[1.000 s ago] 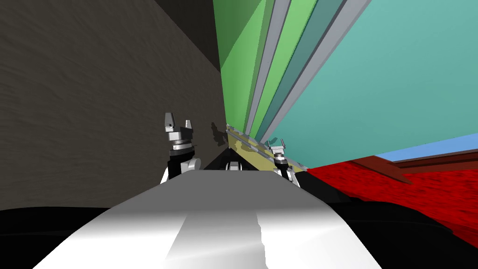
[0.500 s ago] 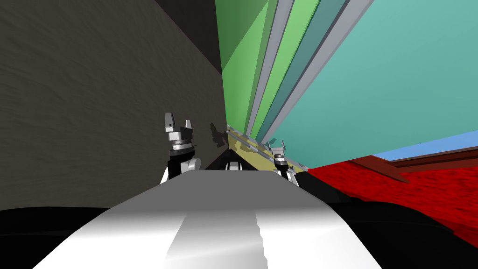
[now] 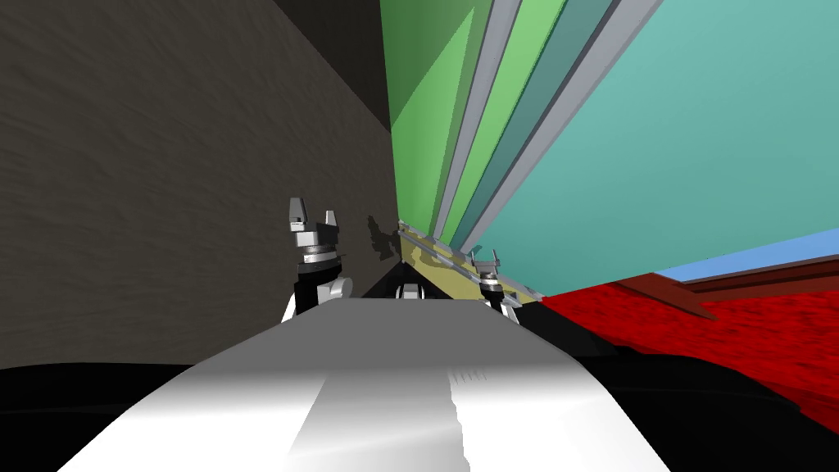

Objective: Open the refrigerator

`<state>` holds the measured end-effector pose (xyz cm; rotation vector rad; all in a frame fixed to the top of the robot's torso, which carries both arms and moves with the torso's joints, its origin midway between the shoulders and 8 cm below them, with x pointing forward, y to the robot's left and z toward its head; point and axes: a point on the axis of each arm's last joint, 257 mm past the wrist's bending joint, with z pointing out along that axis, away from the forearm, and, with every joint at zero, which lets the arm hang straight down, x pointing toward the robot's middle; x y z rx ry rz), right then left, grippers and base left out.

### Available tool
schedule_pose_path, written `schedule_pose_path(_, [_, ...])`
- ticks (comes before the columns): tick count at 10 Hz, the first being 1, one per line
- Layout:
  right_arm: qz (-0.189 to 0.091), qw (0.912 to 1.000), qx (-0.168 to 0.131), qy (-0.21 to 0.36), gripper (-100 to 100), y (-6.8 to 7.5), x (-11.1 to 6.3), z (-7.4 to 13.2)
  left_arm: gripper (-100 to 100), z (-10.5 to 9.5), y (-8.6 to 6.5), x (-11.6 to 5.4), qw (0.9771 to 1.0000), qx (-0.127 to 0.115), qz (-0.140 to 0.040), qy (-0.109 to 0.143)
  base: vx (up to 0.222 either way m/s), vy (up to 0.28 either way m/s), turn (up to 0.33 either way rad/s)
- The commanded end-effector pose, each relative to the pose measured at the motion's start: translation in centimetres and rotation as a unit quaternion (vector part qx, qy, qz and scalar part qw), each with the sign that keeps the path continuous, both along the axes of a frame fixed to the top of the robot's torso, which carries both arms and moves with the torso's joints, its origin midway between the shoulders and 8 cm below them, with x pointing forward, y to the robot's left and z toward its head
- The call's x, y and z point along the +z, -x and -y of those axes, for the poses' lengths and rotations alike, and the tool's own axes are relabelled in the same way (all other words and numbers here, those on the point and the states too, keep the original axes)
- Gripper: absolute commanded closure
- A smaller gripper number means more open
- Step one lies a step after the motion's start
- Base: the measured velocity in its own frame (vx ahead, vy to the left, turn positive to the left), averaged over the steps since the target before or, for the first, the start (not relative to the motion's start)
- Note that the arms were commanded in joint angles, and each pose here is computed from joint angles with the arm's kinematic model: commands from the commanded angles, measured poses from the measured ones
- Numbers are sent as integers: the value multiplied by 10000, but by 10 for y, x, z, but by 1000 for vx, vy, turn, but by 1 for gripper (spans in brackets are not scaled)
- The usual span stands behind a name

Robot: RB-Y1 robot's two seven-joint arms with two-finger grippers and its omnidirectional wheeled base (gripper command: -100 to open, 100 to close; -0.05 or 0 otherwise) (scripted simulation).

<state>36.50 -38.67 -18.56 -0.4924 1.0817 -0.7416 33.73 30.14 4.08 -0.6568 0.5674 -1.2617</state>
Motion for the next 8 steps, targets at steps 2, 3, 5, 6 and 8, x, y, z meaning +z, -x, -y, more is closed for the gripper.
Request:
schedule_pose_path(2, [-155, 9992, -317, 175, -100, 0, -24, -2, 0, 0, 0, 0, 10000, 0, 0, 0, 19, 29, -6])
schedule_pose_path(3, [-155, 9991, -338, 224, -100, 0, -24, -2, 0, 0, 0, 0, 10000, 0, 0, 0, 17, 19, 1])
schedule_pose_path(5, [-196, 9980, -557, 228, -100, 2, -36, -7, 0, 0, 0, 0, 10000, 0, 0, 0, 26, 14, 3])
schedule_pose_path(6, [-212, 9975, -653, 178, -100, 3, -42, -11, 0, 0, 0, 0, 10000, 0, 0, 0, 24, 15, -9])
schedule_pose_path(8, [-230, 9965, -802, 27, -100, 4, -51, -20, 0, 0, 0, 0, 10000, 0, 0, 0, 18, 13, 4])
